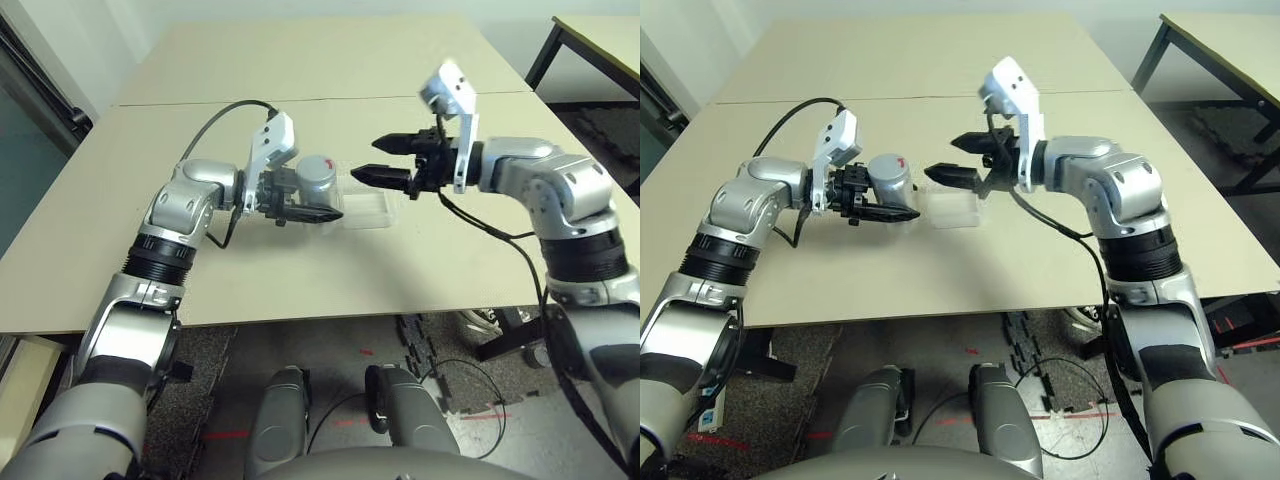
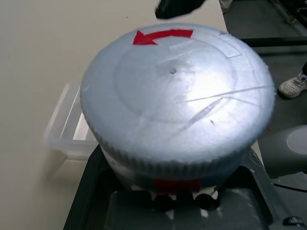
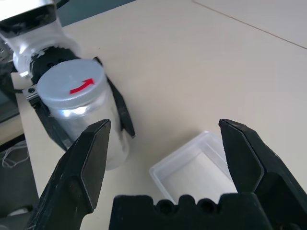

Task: Pour the medicine from the bottle into the box.

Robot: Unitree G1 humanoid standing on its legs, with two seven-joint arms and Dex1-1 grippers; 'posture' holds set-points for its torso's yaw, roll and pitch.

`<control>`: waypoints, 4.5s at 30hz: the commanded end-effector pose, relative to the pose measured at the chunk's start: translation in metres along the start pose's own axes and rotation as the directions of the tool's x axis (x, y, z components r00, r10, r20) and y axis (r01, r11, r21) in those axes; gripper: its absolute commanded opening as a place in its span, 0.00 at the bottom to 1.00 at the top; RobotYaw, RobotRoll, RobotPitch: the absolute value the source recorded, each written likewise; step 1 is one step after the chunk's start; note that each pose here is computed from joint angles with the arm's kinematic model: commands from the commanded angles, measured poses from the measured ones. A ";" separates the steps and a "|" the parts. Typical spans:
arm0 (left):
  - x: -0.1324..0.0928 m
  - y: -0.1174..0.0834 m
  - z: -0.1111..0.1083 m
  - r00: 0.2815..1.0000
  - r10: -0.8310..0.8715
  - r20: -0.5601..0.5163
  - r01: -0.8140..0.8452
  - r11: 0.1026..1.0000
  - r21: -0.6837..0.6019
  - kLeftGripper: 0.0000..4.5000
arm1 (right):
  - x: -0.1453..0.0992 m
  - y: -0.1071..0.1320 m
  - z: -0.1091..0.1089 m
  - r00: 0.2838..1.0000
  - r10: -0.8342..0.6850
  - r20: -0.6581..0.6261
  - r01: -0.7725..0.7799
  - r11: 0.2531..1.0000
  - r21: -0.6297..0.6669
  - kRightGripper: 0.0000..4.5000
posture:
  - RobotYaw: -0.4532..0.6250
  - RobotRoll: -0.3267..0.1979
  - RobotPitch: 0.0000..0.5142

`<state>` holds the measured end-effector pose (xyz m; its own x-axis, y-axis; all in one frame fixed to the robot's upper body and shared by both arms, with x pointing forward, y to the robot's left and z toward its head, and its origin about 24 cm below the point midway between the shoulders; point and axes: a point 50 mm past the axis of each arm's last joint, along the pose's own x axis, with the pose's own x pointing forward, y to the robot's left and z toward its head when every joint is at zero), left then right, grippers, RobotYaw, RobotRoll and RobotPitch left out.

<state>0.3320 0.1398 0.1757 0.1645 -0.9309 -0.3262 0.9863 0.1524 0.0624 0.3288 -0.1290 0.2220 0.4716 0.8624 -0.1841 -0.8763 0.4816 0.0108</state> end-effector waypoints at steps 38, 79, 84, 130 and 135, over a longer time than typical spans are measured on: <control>0.025 -0.001 0.003 0.997 -0.067 0.029 0.067 0.998 0.021 0.57 | 0.045 0.034 0.003 0.990 0.137 -0.021 -0.138 0.988 -0.068 1.00 | 0.40 0.62 0.21; 0.005 0.007 -0.006 1.000 0.012 0.017 -0.012 1.000 -0.014 0.57 | 0.018 0.038 0.002 0.987 0.157 0.040 -0.158 0.987 0.031 1.00 | 0.39 0.62 0.19; 0.007 0.006 -0.003 1.000 -0.007 0.007 0.007 1.000 0.000 0.57 | 0.028 0.041 0.007 0.981 0.191 0.027 -0.191 0.982 -0.002 1.00 | 0.39 0.62 0.19; 0.019 0.000 -0.011 1.000 0.020 0.014 -0.020 1.000 0.005 0.57 | 0.033 -0.028 -0.005 0.934 -0.350 -0.077 0.353 0.935 0.028 0.57 | 0.41 0.62 0.16; 0.012 0.021 -0.002 0.973 0.208 0.101 -0.210 0.978 0.011 0.57 | 0.023 -0.048 -0.026 0.848 -0.523 -0.089 0.526 0.850 0.012 0.57 | 0.41 0.62 0.16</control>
<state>0.3485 0.1298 0.1638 0.3072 -0.9214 -0.2379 0.9514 0.2915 0.0994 0.3767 -0.1329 0.1959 0.8272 0.4994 -0.2575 -0.5306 0.8451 -0.0657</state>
